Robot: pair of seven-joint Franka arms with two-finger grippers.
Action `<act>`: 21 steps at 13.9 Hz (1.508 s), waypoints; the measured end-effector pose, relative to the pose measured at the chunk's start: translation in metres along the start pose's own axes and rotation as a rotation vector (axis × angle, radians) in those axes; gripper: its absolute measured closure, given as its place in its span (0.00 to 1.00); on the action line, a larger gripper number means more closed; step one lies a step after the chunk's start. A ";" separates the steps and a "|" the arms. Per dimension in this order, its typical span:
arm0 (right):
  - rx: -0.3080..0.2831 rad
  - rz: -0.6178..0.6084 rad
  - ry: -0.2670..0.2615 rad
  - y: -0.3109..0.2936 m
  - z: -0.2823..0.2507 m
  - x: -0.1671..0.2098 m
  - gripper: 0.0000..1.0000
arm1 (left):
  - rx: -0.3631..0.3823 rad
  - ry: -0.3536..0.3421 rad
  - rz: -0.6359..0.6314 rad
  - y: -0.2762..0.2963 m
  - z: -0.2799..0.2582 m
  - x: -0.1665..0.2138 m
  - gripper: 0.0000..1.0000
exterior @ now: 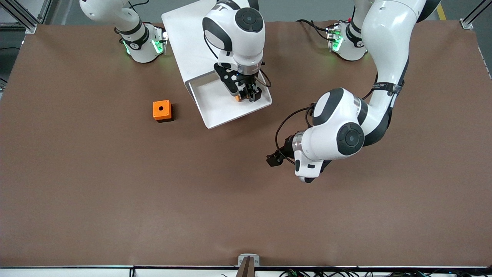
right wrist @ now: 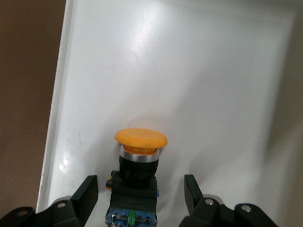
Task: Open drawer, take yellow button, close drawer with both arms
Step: 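Close the right gripper on the yellow push button, then lift the yellow button out of the drawer with the right gripper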
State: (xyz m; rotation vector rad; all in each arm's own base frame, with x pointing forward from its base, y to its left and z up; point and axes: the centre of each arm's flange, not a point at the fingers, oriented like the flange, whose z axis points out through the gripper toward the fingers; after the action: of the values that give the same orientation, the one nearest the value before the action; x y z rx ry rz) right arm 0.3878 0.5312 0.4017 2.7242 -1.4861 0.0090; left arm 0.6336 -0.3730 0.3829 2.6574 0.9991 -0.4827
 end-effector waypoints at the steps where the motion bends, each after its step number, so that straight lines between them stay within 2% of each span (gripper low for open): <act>1: 0.000 -0.001 0.000 0.000 0.000 0.000 0.28 | 0.000 0.000 0.001 0.000 0.000 0.000 0.00; 2: 0.000 -0.008 0.000 0.000 0.000 0.000 0.28 | 0.000 0.000 0.001 0.000 0.000 -0.001 0.00; 3: 0.000 -0.017 0.000 0.000 0.000 0.000 0.34 | 0.000 0.000 0.001 0.000 0.000 -0.001 0.00; 5: 0.002 -0.025 0.000 -0.001 -0.001 0.001 0.58 | 0.001 0.000 0.002 0.001 0.001 -0.002 0.00; 11: 0.005 -0.026 0.000 -0.002 -0.003 0.003 0.59 | 0.007 -0.002 0.015 0.003 0.005 -0.011 0.00; 14: -0.004 -0.044 0.001 -0.009 -0.014 0.018 0.59 | 0.008 -0.002 0.016 0.004 0.006 -0.011 0.00; 17: -0.036 -0.089 -0.043 -0.019 -0.043 0.049 0.59 | 0.010 -0.003 0.020 0.004 0.008 -0.014 0.00; 21: -0.045 -0.176 -0.076 -0.032 -0.063 0.118 0.59 | 0.045 0.046 0.063 0.007 0.016 -0.027 0.00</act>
State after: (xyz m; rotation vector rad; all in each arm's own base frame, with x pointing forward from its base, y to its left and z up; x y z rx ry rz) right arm 0.4791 0.4516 0.4668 2.8378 -1.2406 -0.1332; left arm 0.6159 -0.3998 0.3795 2.7427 0.9249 -0.4379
